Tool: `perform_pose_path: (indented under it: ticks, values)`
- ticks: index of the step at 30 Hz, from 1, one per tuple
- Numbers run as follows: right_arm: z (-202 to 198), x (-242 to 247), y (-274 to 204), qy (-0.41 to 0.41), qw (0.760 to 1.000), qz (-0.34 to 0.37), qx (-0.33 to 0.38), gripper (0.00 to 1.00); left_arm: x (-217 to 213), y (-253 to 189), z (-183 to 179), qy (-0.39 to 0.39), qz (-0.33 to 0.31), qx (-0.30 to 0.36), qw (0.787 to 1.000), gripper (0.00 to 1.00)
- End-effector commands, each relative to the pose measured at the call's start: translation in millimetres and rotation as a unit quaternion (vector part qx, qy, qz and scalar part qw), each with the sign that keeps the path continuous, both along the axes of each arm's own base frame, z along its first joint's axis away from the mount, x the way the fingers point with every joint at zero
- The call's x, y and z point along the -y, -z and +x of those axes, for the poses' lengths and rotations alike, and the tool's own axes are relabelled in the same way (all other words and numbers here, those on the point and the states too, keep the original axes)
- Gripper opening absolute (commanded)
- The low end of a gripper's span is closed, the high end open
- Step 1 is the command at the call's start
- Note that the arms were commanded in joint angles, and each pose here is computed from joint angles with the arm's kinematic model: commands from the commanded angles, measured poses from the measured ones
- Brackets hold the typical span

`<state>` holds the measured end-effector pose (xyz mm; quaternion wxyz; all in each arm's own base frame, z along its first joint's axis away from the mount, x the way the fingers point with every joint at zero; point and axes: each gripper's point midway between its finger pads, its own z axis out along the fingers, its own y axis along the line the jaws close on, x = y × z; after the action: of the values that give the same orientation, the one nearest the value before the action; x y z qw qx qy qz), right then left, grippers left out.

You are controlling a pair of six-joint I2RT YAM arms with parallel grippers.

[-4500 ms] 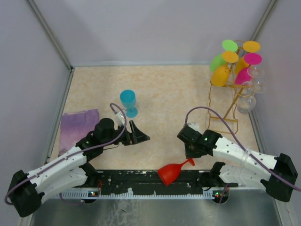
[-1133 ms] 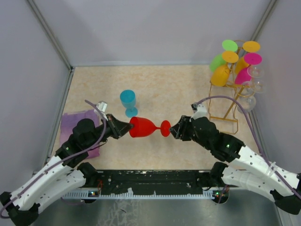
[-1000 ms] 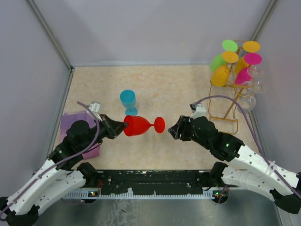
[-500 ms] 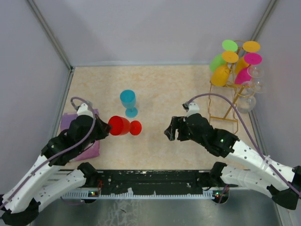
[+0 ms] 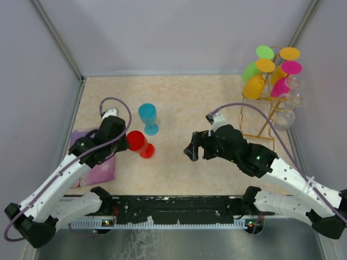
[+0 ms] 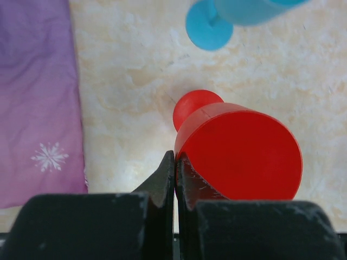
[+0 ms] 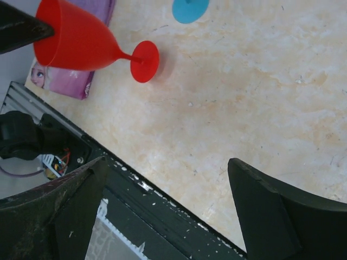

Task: Take the wine glass off the wine glass rack
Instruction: Place the wine glass at the center of the board.

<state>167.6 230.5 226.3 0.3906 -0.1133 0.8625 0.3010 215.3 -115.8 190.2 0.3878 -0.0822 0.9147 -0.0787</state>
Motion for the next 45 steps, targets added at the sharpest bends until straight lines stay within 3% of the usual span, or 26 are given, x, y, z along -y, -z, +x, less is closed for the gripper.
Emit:
perform_pose_path:
  ticks: [1,7,13,20,24,37,45]
  values:
    - [-1.4,-13.3,-47.5,-0.042,0.997,0.047,0.055,0.92,-7.2,-21.5,30.2,0.017,-0.005,0.028,0.999,0.00]
    - [-21.8,-27.7,-95.7,-0.121,0.977,0.130,0.118,0.99,-32.7,-20.8,56.4,0.003,0.033,0.021,0.999,0.00]
    - [-38.6,-28.5,-138.0,-0.164,0.951,0.194,0.177,0.99,-39.4,-19.7,83.4,-0.003,0.059,0.014,0.998,0.00]
    - [-35.3,-20.7,-138.2,-0.149,0.954,0.181,0.186,0.99,-41.5,-9.2,102.6,0.003,0.071,-0.002,0.997,0.00]
    - [-48.8,-27.7,-134.1,-0.191,0.947,0.190,0.178,0.99,-40.3,-3.7,111.4,0.002,0.061,-0.007,0.998,0.00]
    - [-45.1,-26.7,-122.7,-0.181,0.955,0.172,0.161,0.99,-52.8,17.6,111.4,-0.006,0.073,-0.041,0.997,0.01]
    - [-40.7,-28.4,-117.2,-0.174,0.960,0.159,0.152,0.99,-52.6,23.3,116.4,-0.003,0.073,-0.049,0.996,0.11]
